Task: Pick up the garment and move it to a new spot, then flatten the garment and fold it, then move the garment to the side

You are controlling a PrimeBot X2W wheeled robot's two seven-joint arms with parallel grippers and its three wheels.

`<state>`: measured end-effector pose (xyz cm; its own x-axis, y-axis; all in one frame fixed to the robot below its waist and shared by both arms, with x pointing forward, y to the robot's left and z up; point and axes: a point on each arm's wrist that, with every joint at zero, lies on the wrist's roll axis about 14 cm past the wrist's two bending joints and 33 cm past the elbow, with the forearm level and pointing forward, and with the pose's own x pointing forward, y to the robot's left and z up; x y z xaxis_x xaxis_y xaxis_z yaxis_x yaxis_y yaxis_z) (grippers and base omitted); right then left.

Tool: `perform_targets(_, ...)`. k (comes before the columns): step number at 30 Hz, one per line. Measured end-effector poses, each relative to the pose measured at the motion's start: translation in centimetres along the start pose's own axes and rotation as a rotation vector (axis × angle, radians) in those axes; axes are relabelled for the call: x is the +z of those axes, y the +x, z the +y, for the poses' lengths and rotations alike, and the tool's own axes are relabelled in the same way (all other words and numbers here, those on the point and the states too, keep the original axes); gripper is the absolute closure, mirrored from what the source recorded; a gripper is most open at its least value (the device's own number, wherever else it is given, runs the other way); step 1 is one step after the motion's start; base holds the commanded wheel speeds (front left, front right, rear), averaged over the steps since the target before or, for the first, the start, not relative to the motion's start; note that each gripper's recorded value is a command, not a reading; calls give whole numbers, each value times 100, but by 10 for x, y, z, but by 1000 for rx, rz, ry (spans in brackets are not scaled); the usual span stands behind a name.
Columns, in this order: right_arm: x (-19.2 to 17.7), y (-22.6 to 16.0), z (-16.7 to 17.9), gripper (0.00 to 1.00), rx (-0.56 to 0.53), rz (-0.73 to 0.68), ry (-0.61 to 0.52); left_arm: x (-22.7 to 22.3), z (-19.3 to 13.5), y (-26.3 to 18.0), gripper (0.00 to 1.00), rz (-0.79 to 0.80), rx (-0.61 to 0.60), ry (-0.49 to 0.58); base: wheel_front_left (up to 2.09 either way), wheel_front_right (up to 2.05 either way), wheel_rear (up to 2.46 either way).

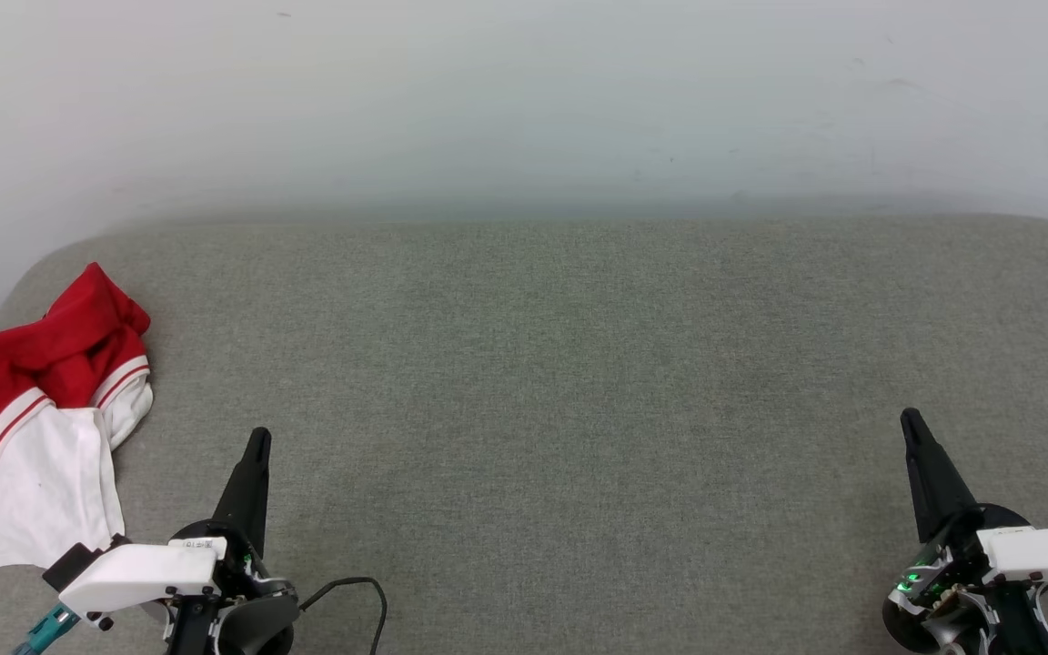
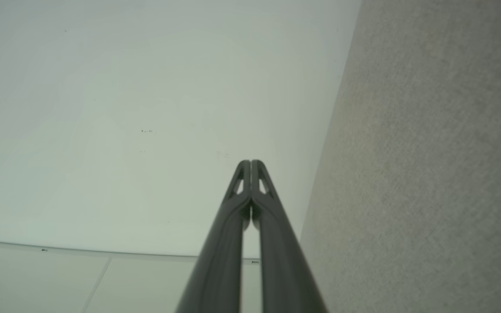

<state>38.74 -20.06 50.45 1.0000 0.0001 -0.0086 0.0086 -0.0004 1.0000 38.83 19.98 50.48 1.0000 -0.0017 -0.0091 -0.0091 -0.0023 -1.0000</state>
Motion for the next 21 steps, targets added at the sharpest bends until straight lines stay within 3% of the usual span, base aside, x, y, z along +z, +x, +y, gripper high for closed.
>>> perform_targets(21, 0, 0, 0, 100, 0, 0, 0, 0, 0, 0, 100, 0, 0, 0, 0, 0, 0)
